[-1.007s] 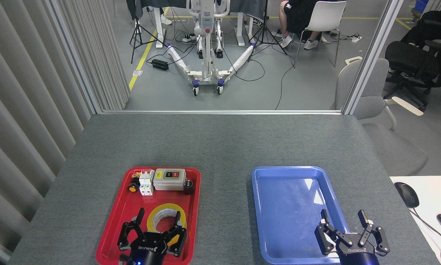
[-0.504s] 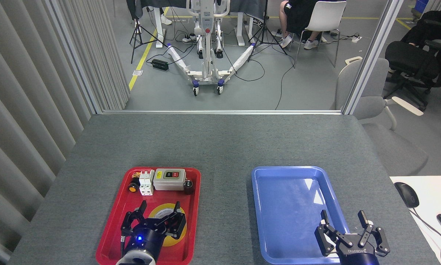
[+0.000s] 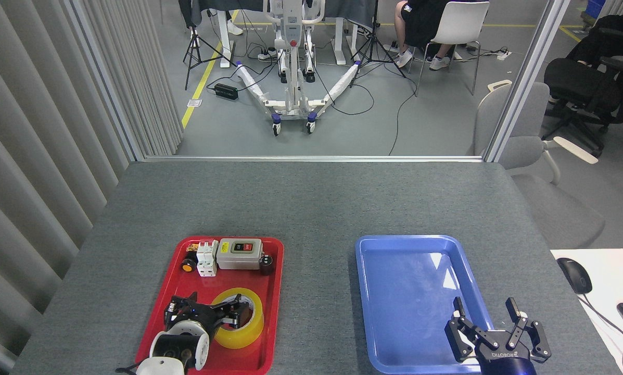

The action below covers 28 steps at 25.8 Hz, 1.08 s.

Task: Place and move tape with both arms
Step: 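Grasp the yellow tape roll's rim with the left gripper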

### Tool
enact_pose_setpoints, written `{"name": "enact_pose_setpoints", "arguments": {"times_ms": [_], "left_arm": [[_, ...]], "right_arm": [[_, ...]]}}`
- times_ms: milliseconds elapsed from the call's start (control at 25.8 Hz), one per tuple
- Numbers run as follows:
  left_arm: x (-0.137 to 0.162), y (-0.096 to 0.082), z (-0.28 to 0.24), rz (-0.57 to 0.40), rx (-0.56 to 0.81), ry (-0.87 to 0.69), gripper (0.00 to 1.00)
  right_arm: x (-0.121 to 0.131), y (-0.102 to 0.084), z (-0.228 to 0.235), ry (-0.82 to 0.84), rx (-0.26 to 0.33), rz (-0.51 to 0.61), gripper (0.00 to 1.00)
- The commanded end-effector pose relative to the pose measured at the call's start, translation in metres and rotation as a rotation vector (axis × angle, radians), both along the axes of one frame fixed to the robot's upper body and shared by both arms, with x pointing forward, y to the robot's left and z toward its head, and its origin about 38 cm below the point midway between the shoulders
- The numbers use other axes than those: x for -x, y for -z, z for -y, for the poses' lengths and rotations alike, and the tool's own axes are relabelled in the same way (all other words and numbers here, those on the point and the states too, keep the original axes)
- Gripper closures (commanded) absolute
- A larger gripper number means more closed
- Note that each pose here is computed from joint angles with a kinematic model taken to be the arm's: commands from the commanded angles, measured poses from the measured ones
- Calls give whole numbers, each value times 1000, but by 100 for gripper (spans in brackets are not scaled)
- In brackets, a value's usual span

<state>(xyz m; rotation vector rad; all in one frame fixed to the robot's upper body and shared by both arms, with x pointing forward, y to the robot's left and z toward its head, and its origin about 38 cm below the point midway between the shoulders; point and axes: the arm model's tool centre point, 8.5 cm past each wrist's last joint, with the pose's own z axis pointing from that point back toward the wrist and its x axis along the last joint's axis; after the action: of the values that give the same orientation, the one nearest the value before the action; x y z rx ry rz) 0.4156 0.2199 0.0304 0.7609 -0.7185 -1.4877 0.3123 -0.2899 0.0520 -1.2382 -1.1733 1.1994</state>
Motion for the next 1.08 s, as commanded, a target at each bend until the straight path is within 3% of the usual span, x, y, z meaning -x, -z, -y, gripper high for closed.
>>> {"name": "enact_pose_setpoints", "arguments": {"times_ms": [0, 232, 426, 659, 969, 1046], "left_arm": [[-6, 4, -20, -43, -28, -25, 0], [-7, 16, -38, -85, -60, -44, 0], [-11, 9, -37, -77, -57, -41, 0], [-10, 10, -35, -196, -54, -46, 0], [-8, 7, -32, -264, -52, -30, 0], [-6, 7, -30, -326, -37, -30, 0]], "right_arm": [[-1, -1, 1, 2, 2, 3, 1], [-1, 0, -2, 2, -7, 2, 1], [-2, -1, -3, -9, 1, 2, 1], [0, 1, -5, -9, -7, -1, 1], [-3, -1, -6, -12, -7, 5, 1], [-3, -1, -6, -11, -7, 5, 1]]}}
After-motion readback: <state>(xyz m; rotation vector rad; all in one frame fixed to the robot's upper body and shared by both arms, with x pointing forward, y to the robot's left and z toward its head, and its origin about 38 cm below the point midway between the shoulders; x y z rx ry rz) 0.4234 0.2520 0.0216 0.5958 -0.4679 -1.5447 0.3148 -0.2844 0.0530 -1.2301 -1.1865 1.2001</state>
